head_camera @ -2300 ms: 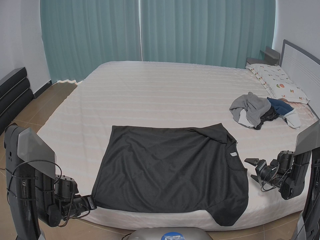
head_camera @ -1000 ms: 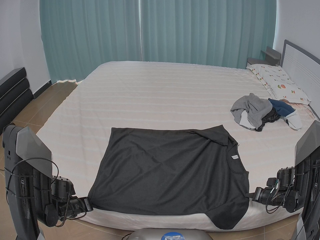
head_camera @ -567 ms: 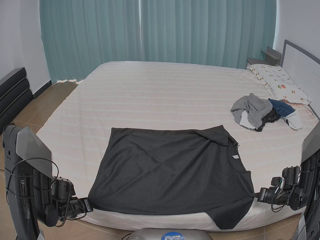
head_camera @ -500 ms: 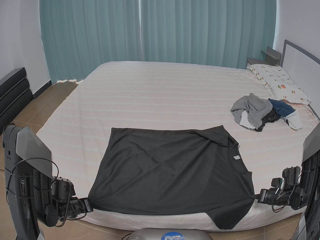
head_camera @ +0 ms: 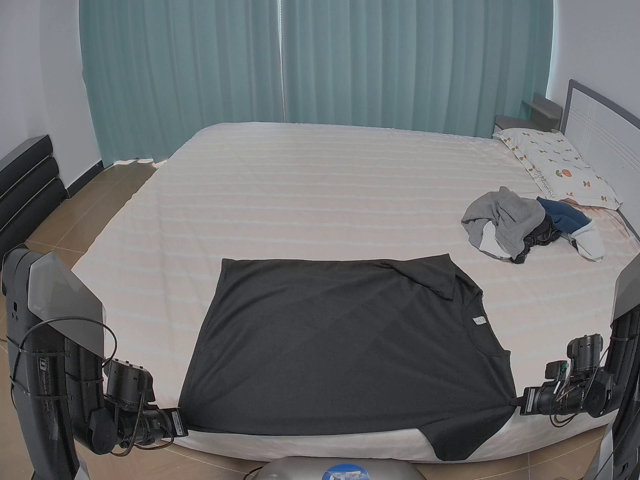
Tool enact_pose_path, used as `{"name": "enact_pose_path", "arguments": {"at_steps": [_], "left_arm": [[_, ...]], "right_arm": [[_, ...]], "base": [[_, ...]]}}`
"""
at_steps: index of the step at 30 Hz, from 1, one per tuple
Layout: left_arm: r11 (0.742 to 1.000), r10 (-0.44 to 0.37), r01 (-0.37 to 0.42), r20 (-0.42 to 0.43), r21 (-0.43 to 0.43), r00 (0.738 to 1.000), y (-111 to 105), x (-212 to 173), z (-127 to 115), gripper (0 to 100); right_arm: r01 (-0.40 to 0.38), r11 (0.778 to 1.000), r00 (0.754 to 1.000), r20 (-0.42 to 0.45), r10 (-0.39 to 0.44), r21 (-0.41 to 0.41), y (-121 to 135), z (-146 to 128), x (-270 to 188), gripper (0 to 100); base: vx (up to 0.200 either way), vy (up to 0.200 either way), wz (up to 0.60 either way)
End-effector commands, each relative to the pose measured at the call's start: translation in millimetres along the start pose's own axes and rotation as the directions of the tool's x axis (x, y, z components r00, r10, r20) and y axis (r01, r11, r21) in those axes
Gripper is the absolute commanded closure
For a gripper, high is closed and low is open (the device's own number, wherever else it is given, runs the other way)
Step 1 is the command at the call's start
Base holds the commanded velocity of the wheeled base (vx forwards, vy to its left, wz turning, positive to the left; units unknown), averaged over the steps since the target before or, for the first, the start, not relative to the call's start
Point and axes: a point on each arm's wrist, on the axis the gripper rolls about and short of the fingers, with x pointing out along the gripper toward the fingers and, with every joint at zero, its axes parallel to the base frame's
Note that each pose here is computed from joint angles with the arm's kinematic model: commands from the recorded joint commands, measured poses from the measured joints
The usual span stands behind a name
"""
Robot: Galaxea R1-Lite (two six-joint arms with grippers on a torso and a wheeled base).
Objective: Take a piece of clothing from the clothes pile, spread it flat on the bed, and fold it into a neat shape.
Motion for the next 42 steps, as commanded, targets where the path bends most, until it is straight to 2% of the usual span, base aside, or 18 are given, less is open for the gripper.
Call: {"name": "enact_pose_path", "arguments": {"at_steps": [1, 9, 10, 12, 13, 16, 19, 22, 23, 24, 27, 32, 36, 42], "left_arm": [[1.000, 0.007, -0.007, -0.020, 0.003, 1.000, 1, -3, -4, 100], [1.000, -0.002, 0.002, -0.017, 0.003, 1.000, 0, -2, -4, 100], [1.000, -0.004, 0.004, -0.021, 0.006, 1.000, -1, -2, -4, 0], [1.000, -0.015, 0.015, -0.021, 0.011, 1.000, -3, -2, -5, 0], [1.000, -0.016, 0.016, -0.020, 0.012, 1.000, -4, -2, -5, 0], [1.000, -0.020, 0.020, -0.012, 0.011, 1.000, -4, -1, -3, 0], [0.999, -0.032, 0.032, 0.025, -0.008, 0.999, -6, 0, 3, 0], [0.998, -0.063, 0.064, 0.085, -0.010, 0.994, -8, -4, 9, 0], [0.998, -0.064, 0.066, 0.091, -0.012, 0.994, -8, -5, 9, 0], [0.995, -0.097, 0.099, 0.123, -0.008, 0.988, -10, -7, 12, 0], [0.994, -0.107, 0.108, 0.135, -0.004, 0.985, -10, -7, 13, 0], [0.993, -0.116, 0.119, 0.162, -0.010, 0.980, -11, -7, 17, 0], [0.979, -0.131, 0.163, 0.235, -0.125, 0.963, -11, -6, 28, 0], [0.975, -0.130, 0.170, 0.250, -0.145, 0.959, -9, -6, 30, 0]], "right_arm": [[0.005, 1.000, 1.000, -0.021, -0.005, 0.001, 0, -5, -2, 100], [-0.001, 1.000, 1.000, -0.020, 0.001, -0.003, 0, -5, 2, 100], [-0.004, 1.000, 1.000, -0.024, 0.004, -0.006, 1, -6, 4, 100], [-0.012, 1.000, 1.000, -0.013, 0.011, -0.012, 2, -6, 7, 100], [-0.015, 1.000, 1.000, 0.000, 0.015, -0.014, 3, -5, 7, 0], [-0.015, 1.000, 1.000, 0.018, 0.015, -0.001, 2, -3, 8, 0], [-0.023, 0.999, 0.997, 0.073, 0.020, 0.032, 3, 3, 7, 0], [-0.038, 0.998, 0.985, 0.170, 0.028, 0.056, 3, 14, 3, 0], [-0.041, 0.998, 0.984, 0.175, 0.030, 0.057, 3, 15, 3, 0], [-0.046, 0.997, 0.974, 0.227, 0.030, 0.067, 2, 20, 1, 0], [-0.052, 0.996, 0.962, 0.271, 0.030, 0.075, 2, 27, -5, 0], [-0.053, 0.996, 0.950, 0.310, 0.026, 0.079, 1, 32, -12, 0], [-0.069, 0.994, 0.944, 0.328, 0.036, 0.090, 3, 35, -14, 0], [-0.138, 0.984, 0.919, 0.386, 0.083, 0.116, 15, 44, -26, 0]], "base": [[0.000, 0.000, 0.00], [0.000, 0.000, 0.00], [0.000, 0.000, 0.00], [0.000, 0.000, 0.00], [0.000, 0.000, 0.00], [0.000, 0.000, 0.00], [0.000, 0.000, 0.00], [0.000, 0.000, 0.00], [0.000, 0.000, 0.00], [0.000, 0.000, 0.00], [0.000, 0.000, 0.00], [0.000, 0.000, 0.00], [0.000, 0.050, 0.00], [0.000, 0.200, 0.00]]}}
